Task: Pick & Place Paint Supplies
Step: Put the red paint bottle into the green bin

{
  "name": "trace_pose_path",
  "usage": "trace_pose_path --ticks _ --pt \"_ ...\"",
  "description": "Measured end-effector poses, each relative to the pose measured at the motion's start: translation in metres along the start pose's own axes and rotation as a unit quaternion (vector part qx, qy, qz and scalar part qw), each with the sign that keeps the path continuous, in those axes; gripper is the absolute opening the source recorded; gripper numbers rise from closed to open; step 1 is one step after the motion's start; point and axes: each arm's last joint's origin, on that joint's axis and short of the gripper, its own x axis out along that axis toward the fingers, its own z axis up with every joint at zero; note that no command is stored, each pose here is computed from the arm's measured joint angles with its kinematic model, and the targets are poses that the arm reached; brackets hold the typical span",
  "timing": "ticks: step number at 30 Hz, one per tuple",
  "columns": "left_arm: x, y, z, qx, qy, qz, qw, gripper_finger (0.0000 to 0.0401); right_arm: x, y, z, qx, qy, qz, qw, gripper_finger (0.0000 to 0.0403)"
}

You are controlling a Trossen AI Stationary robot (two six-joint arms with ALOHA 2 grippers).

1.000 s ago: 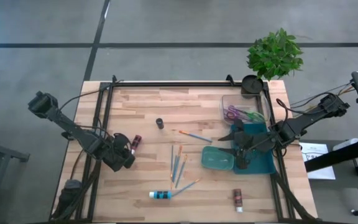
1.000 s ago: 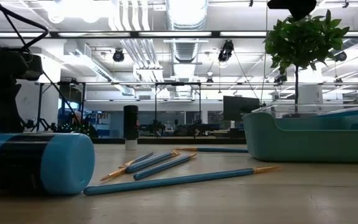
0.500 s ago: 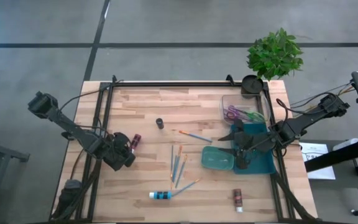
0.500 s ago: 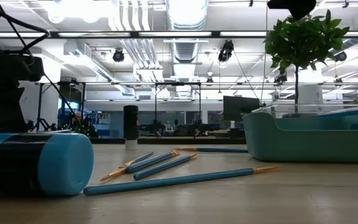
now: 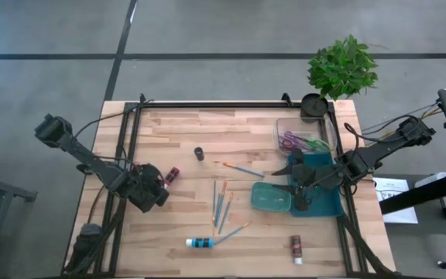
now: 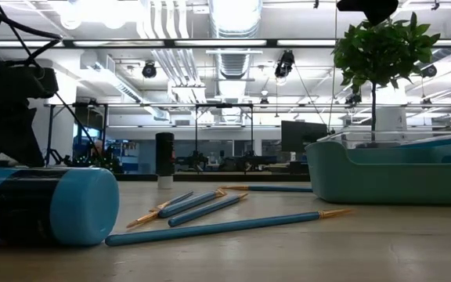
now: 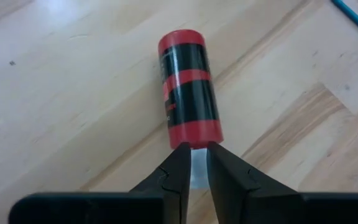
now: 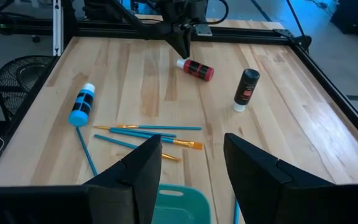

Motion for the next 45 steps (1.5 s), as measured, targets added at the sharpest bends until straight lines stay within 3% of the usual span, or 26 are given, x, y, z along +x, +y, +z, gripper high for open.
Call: trace_pose_path --ticks 6,14,21,25,32,45 --pt "0.0 -0.004 0.002 0.02 -0.016 -0.014 1.0 0.0094 0.0 0.0 0.0 0.0 0.0 0.0 1.0 0.0171" --pt "0.001 -0.008 0.01 0.04 -0.07 -0.02 0.997 0.0209 0.0 0.0 0.0 -0.001 0.0 0.0 1.0 0.0171" --pt "-0.002 -0.023 0.052 0.128 -0.103 -0.013 0.986 0.0268 0.0 0.0 0.001 -0.005 -0.007 0.001 1.0 0.0171" --pt "-0.001 -0.015 0.068 0.147 0.0 -0.017 0.989 0.0271 0.0 0.001 0.001 -0.002 -0.004 0.006 1.0 0.0171" --pt "0.003 0.0 0.055 0.05 0.159 -0.015 0.986 0.0271 0.0 0.001 0.0 0.002 -0.001 0.012 1.0 0.0171" --pt "0.02 0.01 0.037 0.004 0.179 0.003 0.984 0.0271 0.002 0.001 -0.003 0.006 0.002 0.013 1.0 0.0171"
